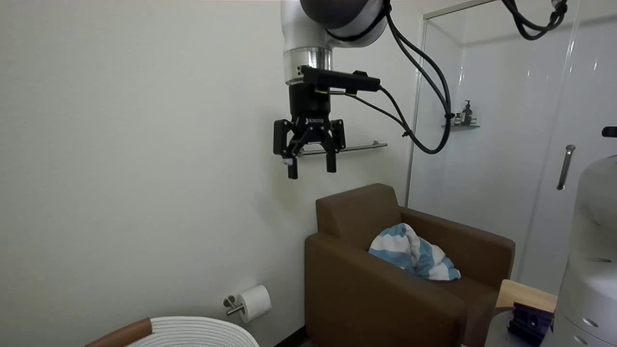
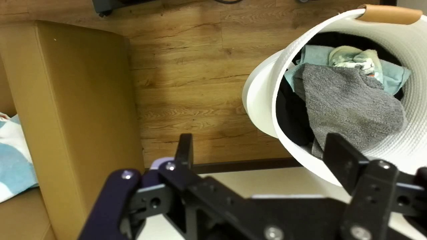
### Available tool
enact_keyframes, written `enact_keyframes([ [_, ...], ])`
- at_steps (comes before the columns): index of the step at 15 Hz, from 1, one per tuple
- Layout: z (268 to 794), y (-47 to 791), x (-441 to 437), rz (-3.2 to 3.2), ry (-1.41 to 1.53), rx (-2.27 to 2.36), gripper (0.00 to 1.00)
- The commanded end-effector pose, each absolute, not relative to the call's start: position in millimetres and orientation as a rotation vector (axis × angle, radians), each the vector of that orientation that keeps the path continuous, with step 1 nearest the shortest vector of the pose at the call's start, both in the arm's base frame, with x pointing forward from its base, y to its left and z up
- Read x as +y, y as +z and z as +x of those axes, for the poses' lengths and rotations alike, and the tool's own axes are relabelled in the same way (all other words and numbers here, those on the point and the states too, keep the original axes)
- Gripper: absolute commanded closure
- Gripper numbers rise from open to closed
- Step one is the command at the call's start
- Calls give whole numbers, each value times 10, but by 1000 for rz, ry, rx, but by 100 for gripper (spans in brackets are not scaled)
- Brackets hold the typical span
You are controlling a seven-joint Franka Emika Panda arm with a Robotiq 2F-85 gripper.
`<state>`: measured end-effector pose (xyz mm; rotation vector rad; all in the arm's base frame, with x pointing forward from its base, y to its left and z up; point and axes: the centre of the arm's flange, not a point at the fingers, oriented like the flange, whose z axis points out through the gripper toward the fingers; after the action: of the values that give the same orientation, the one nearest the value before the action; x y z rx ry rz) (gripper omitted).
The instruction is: Move the object from the basket to the couch and move the towel from the couch to the basket
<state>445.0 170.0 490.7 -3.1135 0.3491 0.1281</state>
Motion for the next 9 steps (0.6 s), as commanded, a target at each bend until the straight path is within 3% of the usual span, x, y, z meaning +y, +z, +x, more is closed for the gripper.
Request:
enact_keyframes([
  [1,4450,4907,1700,-3113,128,349,0],
  [9,4467,4838,1755,-3089,89,296,0],
])
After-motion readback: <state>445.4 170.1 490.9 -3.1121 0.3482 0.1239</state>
